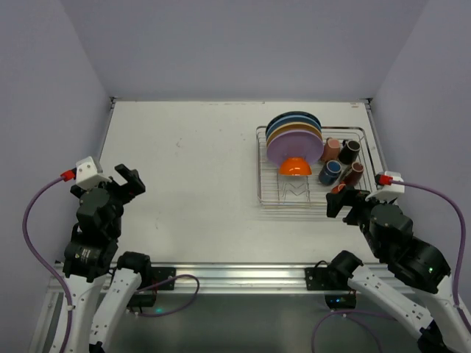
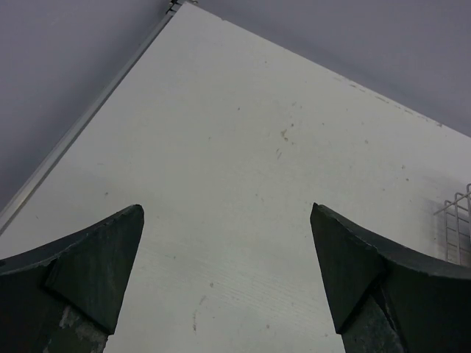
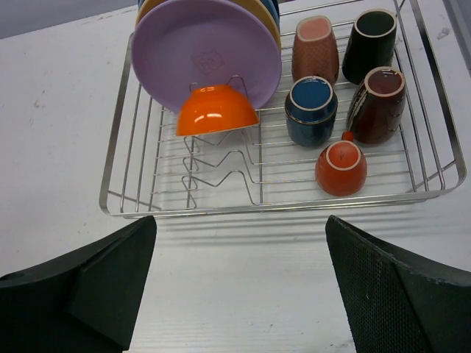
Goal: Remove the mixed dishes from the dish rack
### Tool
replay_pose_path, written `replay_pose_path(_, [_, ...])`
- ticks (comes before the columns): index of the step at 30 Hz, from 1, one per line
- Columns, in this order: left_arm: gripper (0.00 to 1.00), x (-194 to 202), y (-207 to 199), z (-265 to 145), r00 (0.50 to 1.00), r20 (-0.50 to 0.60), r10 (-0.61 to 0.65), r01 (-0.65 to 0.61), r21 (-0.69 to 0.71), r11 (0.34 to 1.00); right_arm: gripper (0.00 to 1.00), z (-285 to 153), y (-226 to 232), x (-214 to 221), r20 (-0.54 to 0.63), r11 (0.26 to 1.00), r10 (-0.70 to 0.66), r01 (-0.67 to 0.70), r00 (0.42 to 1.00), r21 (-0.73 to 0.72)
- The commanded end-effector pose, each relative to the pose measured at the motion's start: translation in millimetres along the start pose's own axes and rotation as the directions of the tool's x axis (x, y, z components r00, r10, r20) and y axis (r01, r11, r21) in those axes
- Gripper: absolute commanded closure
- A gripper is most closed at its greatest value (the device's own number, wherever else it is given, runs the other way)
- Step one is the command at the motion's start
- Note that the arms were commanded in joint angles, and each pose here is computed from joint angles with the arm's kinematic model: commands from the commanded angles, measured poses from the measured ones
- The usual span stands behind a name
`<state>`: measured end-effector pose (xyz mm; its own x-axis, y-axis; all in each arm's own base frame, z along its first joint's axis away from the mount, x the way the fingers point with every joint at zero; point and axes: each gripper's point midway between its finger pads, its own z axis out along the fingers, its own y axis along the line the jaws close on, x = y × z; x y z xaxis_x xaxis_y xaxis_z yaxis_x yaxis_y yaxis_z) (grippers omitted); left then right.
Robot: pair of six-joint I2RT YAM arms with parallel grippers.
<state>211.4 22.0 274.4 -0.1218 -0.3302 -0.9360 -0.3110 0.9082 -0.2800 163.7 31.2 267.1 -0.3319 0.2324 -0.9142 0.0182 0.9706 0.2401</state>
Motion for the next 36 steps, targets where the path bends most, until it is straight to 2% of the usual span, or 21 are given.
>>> replay_pose_path(1, [0.0, -0.9, 0.5, 1.9, 1.0, 0.005, -0.021, 0.021, -0.016, 1.0, 0.01, 2.9, 0.7, -7.0, 0.025, 0.999, 0.038, -0.038, 0.999, 0.022])
replay_pose_path(6, [0.0, -0.9, 0.5, 1.9, 1.0, 0.005, -0.021, 0.021, -0.016, 1.0, 0.01, 4.1, 10.5, -10.8, 0.049, 0.99, 0.138, -0.137, 0.989, -0.019])
replay_pose_path(9, [0.0, -0.3, 0.2, 2.5, 1.0, 0.003, -0.02, 0.02, -0.015, 1.0, 0.01, 7.9, 32.6, -10.5, 0.061, 0.978, 0.167, -0.157, 0.984, -0.138])
replay_pose_path(12, [0.0, 0.1, -0.6, 3.0, 1.0, 0.0, -0.02, 0.02, -0.013, 1.0, 0.01, 12.7, 47.4, -11.0, 0.042, 0.958, 0.236, -0.225, 0.971, -0.18])
replay_pose_path(15, [0.0, 1.8, -1.7, 4.6, 1.0, -0.007, -0.014, 0.014, -0.01, 1.0, 0.01, 33.3, 66.4, -6.3, -0.009, 0.947, 0.283, -0.281, 0.959, -0.156])
replay_pose_path(18, [0.0, 5.1, -3.9, 8.1, 1.0, -0.025, -0.004, 0.004, -0.007, 1.0, 0.01, 53.0, 69.7, -3.0, -0.011, 0.869, 0.491, -0.491, 0.871, -0.068])
replay_pose_path(19, [0.0, 6.2, -3.9, 8.9, 1.0, -0.03, -0.001, 0.001, -0.009, 1.0, 0.01, 60.7, 73.4, 0.2, -0.018, 0.794, 0.607, -0.607, 0.794, -0.036])
replay_pose_path(21, [0.0, 7.8, -4.0, 10.6, 0.999, -0.038, 0.002, -0.003, -0.012, 1.0, 0.01, 72.8, 76.0, 4.9, -0.007, 0.71, 0.704, -0.704, 0.71, -0.027])
replay_pose_path(22, [0.0, 8.2, -4.3, 10.8, 0.999, -0.04, 0.003, -0.004, -0.011, 1.0, 0.01, 78.8, 79.5, 7.3, -0.01, 0.638, 0.77, -0.77, 0.639, -0.02])
replay_pose_path(25, [0.0, 9.7, -6.1, 11.9, 0.999, -0.047, 0.007, -0.007, -0.006, 1.0, 0.01, 97.3, 69.9, 21.3, 0.037, 0.491, 0.869, -0.87, 0.493, 0.053])
replay_pose_path(30, [0.0, 11.4, -7.8, 13.1, 0.998, -0.056, 0.013, -0.013, 0.0, 1.0, 0.01, 130.0, 67.5, 36.6, 0.069, 0.435, 0.892, -0.889, 0.447, 0.144])
replay_pose_path(33, [0.0, 11.2, -8.2, 13.2, 0.998, -0.055, 0.012, -0.012, 0.002, 1.0, 0.01, 145.8, 69.0, 40.3, 0.074, 0.421, 0.898, -0.895, 0.435, 0.149])
replay_pose_path(36, [0.0, 11.6, -9.3, 13.0, 0.998, -0.057, 0.013, -0.012, 0.008, 1.0, 0.02, 156.6, 65.9, 48.4, 0.088, 0.374, 0.915, -0.911, 0.393, 0.171])
